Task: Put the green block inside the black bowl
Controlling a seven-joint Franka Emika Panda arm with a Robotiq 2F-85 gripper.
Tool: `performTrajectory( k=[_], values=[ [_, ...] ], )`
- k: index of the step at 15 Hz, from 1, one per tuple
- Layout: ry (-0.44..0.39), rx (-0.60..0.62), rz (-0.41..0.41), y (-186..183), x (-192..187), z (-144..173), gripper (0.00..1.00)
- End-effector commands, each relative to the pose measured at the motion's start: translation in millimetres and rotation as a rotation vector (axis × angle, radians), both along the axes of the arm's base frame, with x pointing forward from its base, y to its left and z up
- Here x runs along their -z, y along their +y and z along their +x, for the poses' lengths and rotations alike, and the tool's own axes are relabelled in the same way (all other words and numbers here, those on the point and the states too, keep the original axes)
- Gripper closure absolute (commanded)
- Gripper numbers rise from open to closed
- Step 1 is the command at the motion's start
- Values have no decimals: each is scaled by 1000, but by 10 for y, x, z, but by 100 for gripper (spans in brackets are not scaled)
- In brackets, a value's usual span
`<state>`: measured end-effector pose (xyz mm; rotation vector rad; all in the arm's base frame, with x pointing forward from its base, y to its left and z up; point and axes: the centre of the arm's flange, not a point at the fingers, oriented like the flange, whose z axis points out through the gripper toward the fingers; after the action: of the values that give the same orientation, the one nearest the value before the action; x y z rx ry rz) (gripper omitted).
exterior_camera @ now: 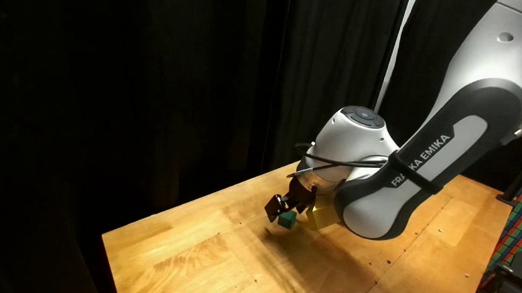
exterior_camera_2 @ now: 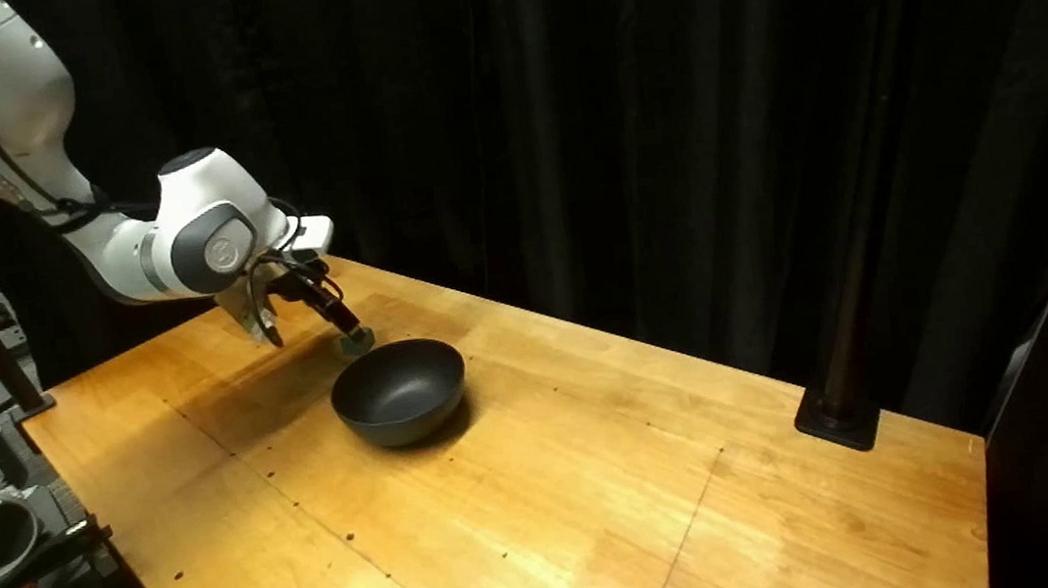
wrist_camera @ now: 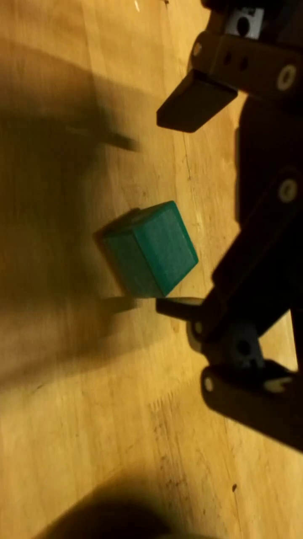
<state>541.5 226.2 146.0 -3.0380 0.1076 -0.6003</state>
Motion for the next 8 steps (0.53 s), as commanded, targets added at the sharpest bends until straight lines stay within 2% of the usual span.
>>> performTrajectory(
  k=[1,2,4,7,8],
  values=[
    [-74,38,-38,92,152,63,25],
    [-80,42,-50,90,175,61,26],
    [-83,54,-64,83,195,52,42],
    [-44,64,-70,43,115,18,66],
    [-32,67,-73,26,83,13,66]
  ],
)
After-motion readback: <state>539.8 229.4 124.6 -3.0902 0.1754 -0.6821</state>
